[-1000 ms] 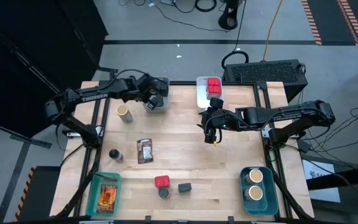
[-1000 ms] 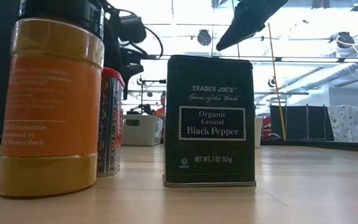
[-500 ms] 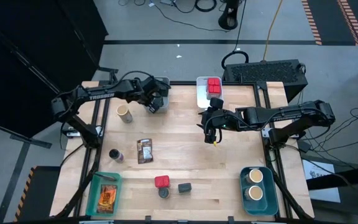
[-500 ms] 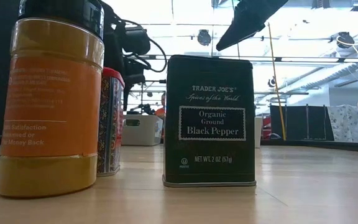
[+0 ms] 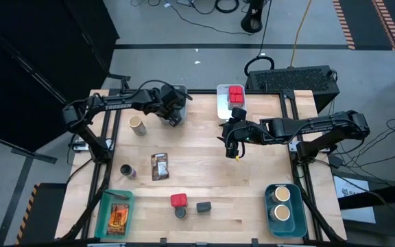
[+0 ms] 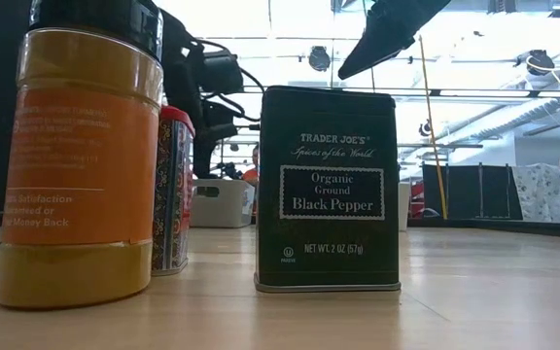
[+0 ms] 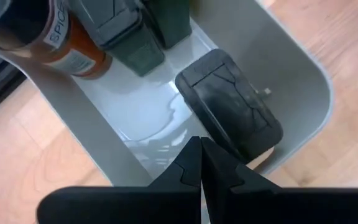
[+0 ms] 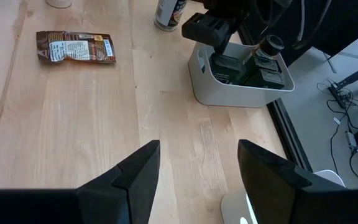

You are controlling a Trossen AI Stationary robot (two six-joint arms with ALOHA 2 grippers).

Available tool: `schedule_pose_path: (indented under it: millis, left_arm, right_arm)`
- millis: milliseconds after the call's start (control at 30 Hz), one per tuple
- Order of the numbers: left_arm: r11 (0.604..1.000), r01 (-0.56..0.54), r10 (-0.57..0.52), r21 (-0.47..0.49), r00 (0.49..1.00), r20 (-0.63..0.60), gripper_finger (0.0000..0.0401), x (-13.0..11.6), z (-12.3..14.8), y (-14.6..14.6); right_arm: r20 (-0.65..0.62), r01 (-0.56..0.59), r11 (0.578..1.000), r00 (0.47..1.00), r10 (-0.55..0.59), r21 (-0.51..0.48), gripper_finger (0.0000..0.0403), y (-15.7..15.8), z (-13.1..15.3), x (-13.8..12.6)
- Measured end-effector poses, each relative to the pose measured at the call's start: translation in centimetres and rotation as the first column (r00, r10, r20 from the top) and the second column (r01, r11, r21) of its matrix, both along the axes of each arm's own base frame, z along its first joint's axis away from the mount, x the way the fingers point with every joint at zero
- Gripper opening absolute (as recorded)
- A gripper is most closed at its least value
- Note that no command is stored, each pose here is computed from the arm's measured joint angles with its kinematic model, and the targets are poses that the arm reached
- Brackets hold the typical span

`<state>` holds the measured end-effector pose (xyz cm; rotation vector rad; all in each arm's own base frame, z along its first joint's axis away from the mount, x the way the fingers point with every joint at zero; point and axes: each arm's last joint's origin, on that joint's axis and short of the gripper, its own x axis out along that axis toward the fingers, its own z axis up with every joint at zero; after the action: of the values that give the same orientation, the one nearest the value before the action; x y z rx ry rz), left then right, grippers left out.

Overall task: Sort spices by type
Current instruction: Put the black spice can into the gray bin

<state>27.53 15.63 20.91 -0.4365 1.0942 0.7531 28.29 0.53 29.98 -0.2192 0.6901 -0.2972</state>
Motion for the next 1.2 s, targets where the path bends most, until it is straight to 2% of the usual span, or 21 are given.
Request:
schedule_pose_path:
  millis: [233,400,667,933,1200]
  left_arm:
    - [1.0,0.013,-0.013,-0.001,1.0,0.003,0.0004,0.3,-0.2,-0.3]
    - [0.999,0.001,-0.001,0.04,1.0,-0.006,0.0003,0.2,-0.2,0.2]
    - [0.999,0.03,-0.032,0.037,0.998,0.05,0.0003,0.8,-0.2,0.5]
    - [0.999,0.045,-0.045,0.013,0.999,-0.006,0.0003,0.8,-1.4,0.8]
    - [0.998,0.053,-0.054,0.018,0.998,0.026,0.0003,1.2,-1.5,0.9]
  right_arm:
    - [0.001,0.002,1.0,1.0,-0.002,0.002,0.0199,0.0,0.0,0.0]
    - [0.002,0.003,1.0,1.0,-0.003,0.004,0.0199,0.0,0.0,0.0]
    - [0.001,0.003,1.0,1.0,-0.003,0.004,0.0199,0.0,0.0,0.0]
    - [0.001,0.003,1.0,1.0,-0.003,0.004,0.0199,0.0,0.0,0.0]
    - [0.001,0.002,1.0,1.0,-0.002,0.003,0.0199,0.0,0.0,0.0]
